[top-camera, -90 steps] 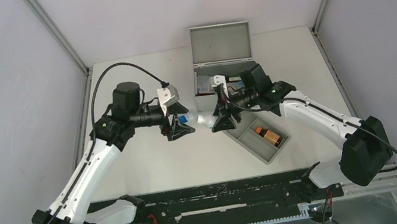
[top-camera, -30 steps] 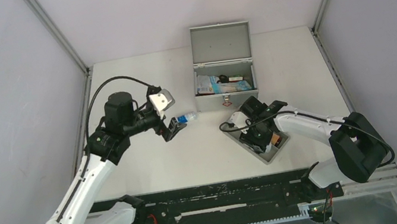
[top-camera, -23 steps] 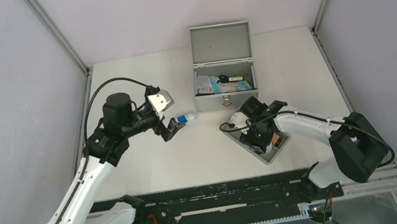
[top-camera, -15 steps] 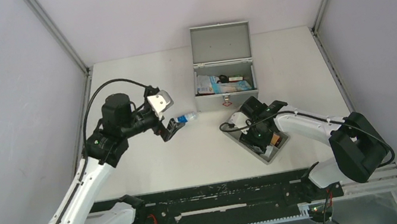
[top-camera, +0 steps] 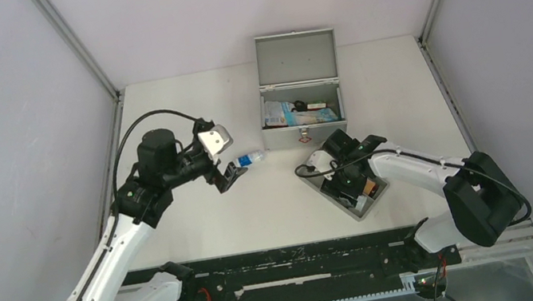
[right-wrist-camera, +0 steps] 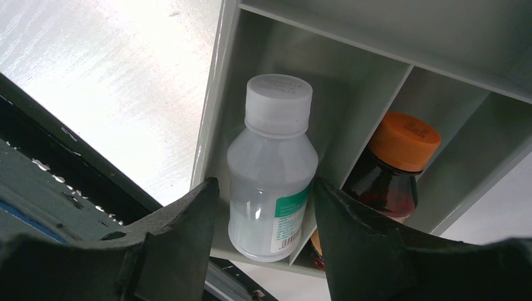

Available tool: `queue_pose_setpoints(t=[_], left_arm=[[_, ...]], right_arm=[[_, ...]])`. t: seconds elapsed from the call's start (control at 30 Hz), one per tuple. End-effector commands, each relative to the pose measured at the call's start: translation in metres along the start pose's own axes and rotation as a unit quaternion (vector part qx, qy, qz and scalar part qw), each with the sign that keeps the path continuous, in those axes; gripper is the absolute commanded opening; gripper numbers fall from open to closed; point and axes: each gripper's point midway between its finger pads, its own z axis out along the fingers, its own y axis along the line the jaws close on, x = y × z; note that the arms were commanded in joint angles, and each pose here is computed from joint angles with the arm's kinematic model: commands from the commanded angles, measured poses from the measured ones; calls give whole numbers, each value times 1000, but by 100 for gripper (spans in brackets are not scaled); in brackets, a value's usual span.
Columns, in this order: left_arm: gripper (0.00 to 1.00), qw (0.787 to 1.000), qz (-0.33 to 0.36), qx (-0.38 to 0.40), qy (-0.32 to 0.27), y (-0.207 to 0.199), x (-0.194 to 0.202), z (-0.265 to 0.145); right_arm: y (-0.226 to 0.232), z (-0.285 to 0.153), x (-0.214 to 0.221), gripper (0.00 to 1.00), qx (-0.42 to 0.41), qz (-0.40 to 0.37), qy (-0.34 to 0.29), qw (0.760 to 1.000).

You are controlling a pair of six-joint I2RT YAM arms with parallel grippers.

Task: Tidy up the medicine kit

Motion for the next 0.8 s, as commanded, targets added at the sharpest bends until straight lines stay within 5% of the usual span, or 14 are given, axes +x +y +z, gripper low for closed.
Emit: queue_pose_setpoints(t=[0.0, 0.53, 0.77], left_arm=[[99, 1000, 21, -18, -12, 5, -4, -2], [100, 995, 32, -89, 18, 28, 13, -8], [100, 992, 54, -68, 93, 26, 57, 3]], right_arm=[[-7, -18, -22, 61, 22, -8, -47, 999], [-39, -74, -41, 73, 75, 20, -169, 983], [-54, -109, -60, 73, 90, 37, -260, 961]])
